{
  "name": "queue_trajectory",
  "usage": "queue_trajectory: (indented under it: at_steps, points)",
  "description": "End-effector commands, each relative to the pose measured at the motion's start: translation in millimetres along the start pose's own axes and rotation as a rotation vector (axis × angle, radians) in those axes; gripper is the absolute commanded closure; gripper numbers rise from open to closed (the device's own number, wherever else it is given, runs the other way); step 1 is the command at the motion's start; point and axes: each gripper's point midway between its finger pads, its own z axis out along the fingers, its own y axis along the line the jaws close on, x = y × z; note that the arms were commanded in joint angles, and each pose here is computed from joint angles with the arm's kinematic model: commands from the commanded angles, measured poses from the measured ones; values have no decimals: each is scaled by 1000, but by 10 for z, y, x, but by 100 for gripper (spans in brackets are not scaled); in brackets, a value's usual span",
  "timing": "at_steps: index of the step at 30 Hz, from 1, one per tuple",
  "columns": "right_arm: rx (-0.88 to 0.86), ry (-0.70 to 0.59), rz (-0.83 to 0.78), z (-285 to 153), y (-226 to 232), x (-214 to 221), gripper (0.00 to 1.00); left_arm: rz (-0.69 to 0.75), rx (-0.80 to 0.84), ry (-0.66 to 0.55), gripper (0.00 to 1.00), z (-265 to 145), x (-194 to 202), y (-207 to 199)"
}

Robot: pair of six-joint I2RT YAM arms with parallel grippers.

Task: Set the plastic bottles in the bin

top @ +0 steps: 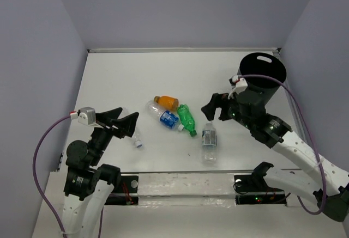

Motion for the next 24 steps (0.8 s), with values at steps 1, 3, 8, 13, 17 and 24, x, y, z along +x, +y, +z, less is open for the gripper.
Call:
queue_trajectory:
  at_steps: [1,3,8,13,17,24]
  points:
    - [161,253,92,-197,-310,955,0,16,38,-42,1,7,-134,-96]
    - [220,307,124,-181,-479,1293,0,17,36,-38,1,15,-127,-89]
    - [226,430,100,-20,-451,1727,0,14,35,-26,1,37,-101,-79]
    - [224,488,75,159,-407,1935,0,14,34,-25,1,41,-96,-74]
    - [249,504,55,215,-469,2022,0,14,35,-31,1,31,-108,-80]
    - [355,525,15,263,-691,2175,0,15,43,-44,1,3,-131,-100]
